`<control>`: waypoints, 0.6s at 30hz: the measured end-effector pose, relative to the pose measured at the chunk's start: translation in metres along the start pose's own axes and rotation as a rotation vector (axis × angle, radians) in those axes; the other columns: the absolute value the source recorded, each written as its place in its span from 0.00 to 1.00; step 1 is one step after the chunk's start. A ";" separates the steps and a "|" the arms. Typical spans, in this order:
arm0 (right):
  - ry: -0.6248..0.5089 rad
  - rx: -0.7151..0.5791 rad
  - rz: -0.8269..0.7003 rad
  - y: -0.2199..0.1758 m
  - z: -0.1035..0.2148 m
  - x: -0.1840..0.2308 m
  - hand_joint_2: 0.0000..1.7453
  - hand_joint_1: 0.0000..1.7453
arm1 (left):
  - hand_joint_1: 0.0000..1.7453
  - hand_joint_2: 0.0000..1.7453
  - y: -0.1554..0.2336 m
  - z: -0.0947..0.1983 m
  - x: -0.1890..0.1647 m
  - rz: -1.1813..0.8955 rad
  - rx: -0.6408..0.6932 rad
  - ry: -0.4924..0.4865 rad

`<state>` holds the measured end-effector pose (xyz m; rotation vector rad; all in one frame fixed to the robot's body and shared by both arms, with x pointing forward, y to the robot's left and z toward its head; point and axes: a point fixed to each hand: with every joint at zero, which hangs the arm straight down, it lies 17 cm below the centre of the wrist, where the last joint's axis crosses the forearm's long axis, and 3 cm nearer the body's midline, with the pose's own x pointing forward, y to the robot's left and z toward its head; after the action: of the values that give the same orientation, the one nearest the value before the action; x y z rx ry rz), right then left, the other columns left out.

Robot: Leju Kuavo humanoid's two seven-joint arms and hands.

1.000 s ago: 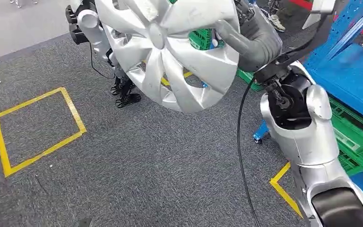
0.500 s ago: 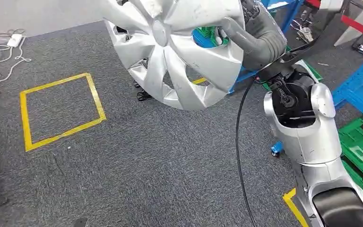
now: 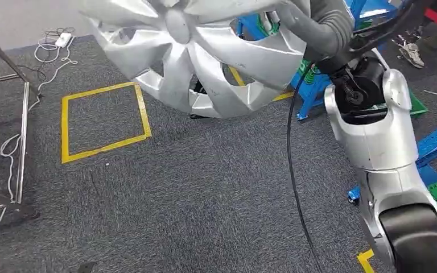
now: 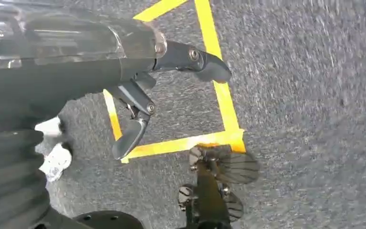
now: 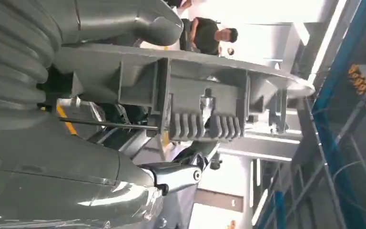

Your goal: Take the parts from the cabinet and place them on the table.

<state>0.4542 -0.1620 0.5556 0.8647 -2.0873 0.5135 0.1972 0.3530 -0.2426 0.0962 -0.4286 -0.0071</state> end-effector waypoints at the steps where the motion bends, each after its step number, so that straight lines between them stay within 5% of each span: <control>1: 0.008 -0.023 -0.017 -0.003 0.000 -0.006 1.00 1.00 | 0.00 1.00 -0.001 0.000 0.001 0.005 -0.001 -0.001; 5: 0.053 -0.102 -0.104 -0.005 0.004 -0.039 1.00 1.00 | 0.00 1.00 -0.003 0.001 0.000 0.018 0.009 0.017; 18: 0.082 -0.008 -0.258 0.047 -0.013 -0.075 1.00 1.00 | 0.00 1.00 -0.015 0.006 0.007 0.114 0.030 0.052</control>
<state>0.4608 -0.0918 0.5006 1.0717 -1.8686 0.3954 0.2009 0.3375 -0.2354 0.1007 -0.3821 0.1139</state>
